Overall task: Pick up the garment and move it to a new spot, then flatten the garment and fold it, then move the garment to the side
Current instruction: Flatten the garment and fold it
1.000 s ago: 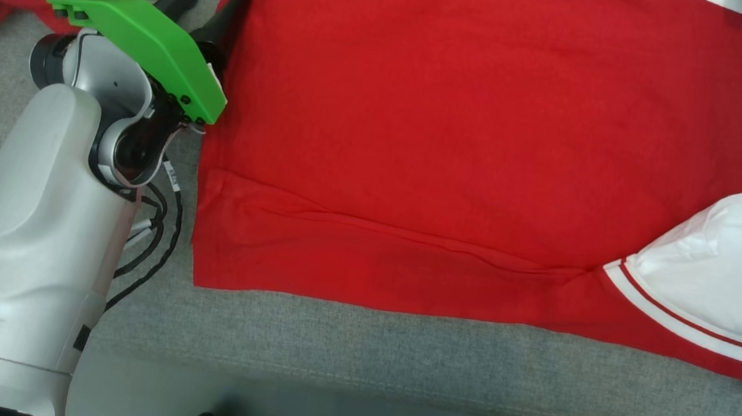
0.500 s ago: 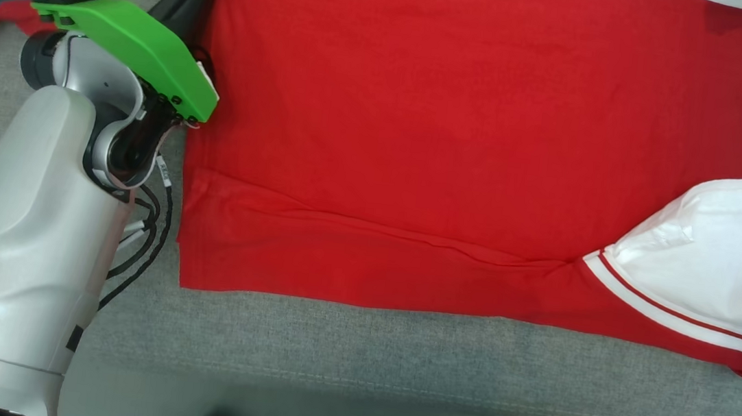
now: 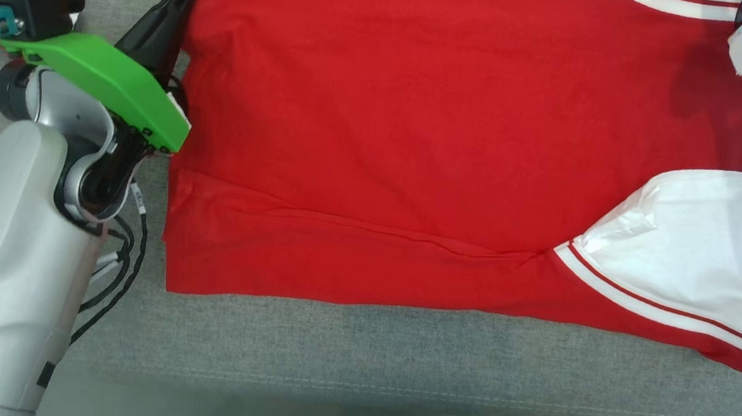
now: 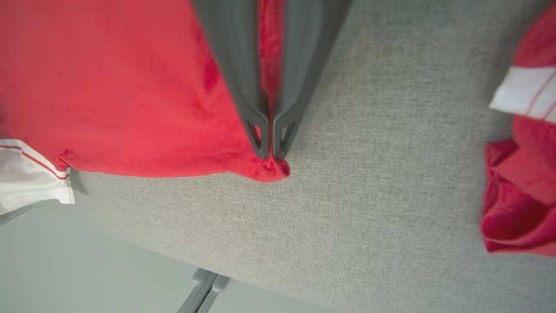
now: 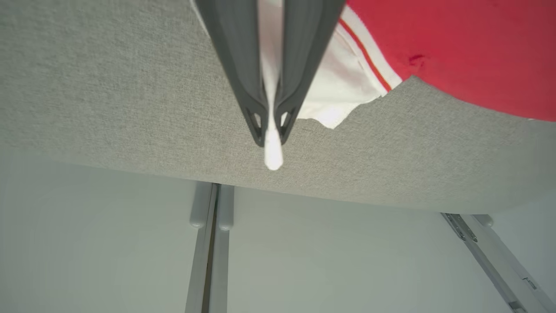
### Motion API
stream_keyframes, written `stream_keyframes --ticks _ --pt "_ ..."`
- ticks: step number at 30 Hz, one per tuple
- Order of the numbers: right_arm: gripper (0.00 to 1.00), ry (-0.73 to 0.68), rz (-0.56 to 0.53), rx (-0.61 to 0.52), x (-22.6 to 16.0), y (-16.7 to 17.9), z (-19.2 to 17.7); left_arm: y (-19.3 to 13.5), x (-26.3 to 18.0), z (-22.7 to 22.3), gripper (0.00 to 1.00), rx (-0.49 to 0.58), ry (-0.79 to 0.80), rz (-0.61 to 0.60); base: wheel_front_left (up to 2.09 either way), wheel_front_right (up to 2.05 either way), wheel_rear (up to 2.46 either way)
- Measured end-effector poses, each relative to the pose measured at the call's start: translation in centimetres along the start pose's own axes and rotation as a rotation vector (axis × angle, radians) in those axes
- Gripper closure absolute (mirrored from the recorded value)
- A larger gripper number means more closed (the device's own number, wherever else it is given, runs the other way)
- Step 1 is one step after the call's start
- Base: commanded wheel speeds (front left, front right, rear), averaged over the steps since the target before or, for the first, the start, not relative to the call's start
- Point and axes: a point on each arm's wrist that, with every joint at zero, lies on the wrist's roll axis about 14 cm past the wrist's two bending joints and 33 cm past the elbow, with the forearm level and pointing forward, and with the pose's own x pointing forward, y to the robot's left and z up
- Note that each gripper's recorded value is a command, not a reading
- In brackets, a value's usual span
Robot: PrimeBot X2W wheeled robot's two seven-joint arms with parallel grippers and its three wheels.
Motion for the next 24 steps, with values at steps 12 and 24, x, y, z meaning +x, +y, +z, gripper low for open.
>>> stream_keyframes --ticks 12,24 --pt "1.00 -0.079 0.077 0.098 -6.5 2.6 -0.2 -0.8 -2.9 0.0 1.00 -0.023 -0.035 -0.017 0.00 0.00 0.00" --pt "1.00 -0.070 0.038 0.222 -13.7 3.8 -1.4 -1.7 -5.0 0.1 1.00 -0.012 -0.045 -0.014 0.00 0.00 0.00"
